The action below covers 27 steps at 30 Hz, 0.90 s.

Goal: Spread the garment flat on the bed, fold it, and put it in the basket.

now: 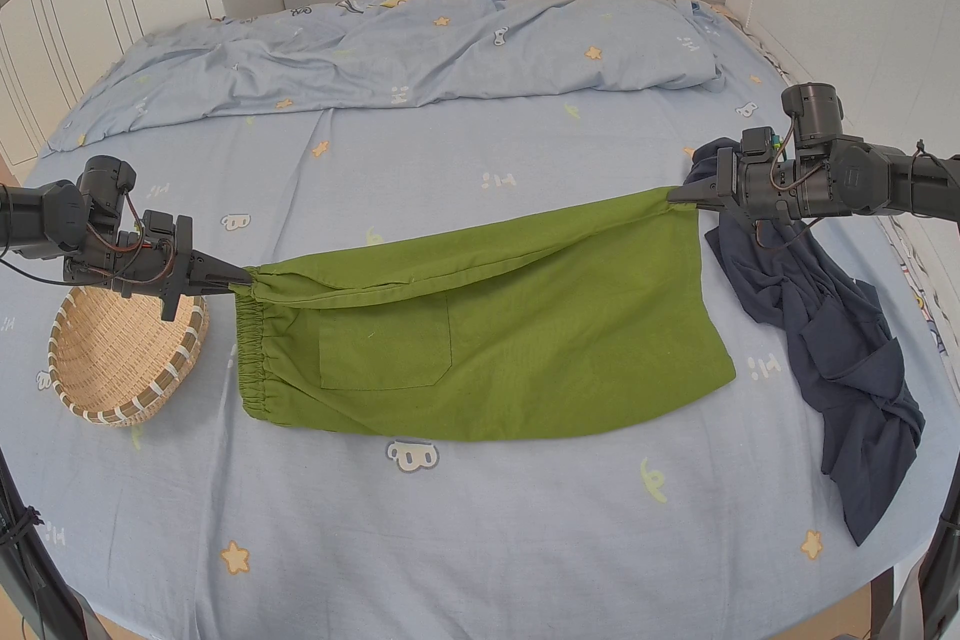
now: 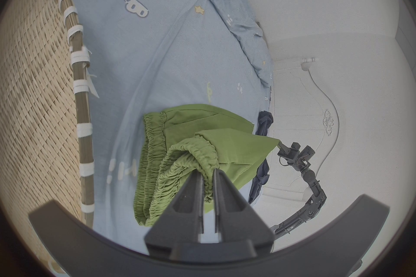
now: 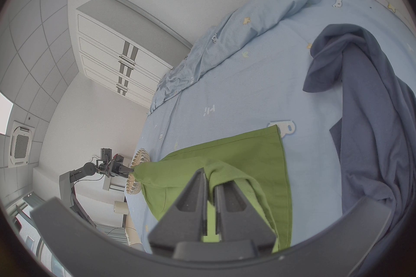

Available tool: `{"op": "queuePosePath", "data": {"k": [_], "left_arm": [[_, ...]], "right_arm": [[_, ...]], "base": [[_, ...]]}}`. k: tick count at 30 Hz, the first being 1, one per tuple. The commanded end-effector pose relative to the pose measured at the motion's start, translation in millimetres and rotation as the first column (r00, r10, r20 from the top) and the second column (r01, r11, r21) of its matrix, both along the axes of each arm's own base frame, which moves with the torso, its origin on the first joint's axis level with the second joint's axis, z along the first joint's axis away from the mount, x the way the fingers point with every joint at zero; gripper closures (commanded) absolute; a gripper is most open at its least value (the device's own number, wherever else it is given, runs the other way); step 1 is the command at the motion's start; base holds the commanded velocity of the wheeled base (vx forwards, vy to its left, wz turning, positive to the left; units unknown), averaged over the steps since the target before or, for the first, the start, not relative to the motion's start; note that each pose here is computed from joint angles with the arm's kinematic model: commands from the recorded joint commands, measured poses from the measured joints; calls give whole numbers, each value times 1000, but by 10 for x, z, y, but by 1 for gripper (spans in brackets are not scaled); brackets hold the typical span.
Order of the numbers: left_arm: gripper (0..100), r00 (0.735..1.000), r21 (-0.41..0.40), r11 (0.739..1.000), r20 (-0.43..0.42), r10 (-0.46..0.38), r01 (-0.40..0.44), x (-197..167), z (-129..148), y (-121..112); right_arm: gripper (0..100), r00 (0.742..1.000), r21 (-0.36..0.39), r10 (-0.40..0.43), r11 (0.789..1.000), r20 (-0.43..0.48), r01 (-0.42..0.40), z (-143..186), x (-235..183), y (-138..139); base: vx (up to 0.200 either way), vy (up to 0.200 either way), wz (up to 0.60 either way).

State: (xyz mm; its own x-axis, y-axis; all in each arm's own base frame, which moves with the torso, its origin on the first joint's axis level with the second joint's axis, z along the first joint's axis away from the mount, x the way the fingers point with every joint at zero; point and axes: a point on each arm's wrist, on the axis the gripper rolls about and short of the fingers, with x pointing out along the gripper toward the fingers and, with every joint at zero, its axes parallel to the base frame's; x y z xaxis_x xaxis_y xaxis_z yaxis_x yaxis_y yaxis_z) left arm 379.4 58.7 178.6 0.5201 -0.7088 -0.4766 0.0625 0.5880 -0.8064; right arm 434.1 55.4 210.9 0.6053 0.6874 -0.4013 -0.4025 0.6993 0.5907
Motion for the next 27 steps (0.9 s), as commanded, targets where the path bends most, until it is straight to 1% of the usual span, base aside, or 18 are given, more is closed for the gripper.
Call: {"op": "queuePosePath", "data": {"k": [1,14,15,16,17,26,27], "left_arm": [[100,1000,-1,1000,-8,-2,2,78,-66,6],[100,1000,-1,1000,8,-7,7,198,-49,-20],[0,1000,-2,1000,7,-7,7,209,-59,-18],[0,1000,-2,1000,7,-9,9,221,-67,-22],[0,1000,-1,1000,10,-9,9,224,-53,-22],[0,1000,-3,1000,13,-7,8,266,-56,-20],[0,1000,-20,1000,2,-5,5,277,-21,-76]], "right_arm": [[100,1000,-2,-11,1000,-16,11,-77,44,-55],[100,1000,-3,-7,1000,-18,7,-95,59,-27],[100,1000,-3,-7,1000,-21,7,-111,69,-26],[100,1000,-2,-6,1000,-25,6,-127,78,-18],[0,1000,-2,-4,1000,-25,4,-133,85,-11],[0,999,-4,1,1000,-33,-1,-149,82,10],[0,999,-4,5,1000,-39,-6,-154,65,22]], "base": [[0,0,0],[0,0,0],[0,0,0],[0,0,0],[0,0,0],[0,0,0],[0,0,0]]}}
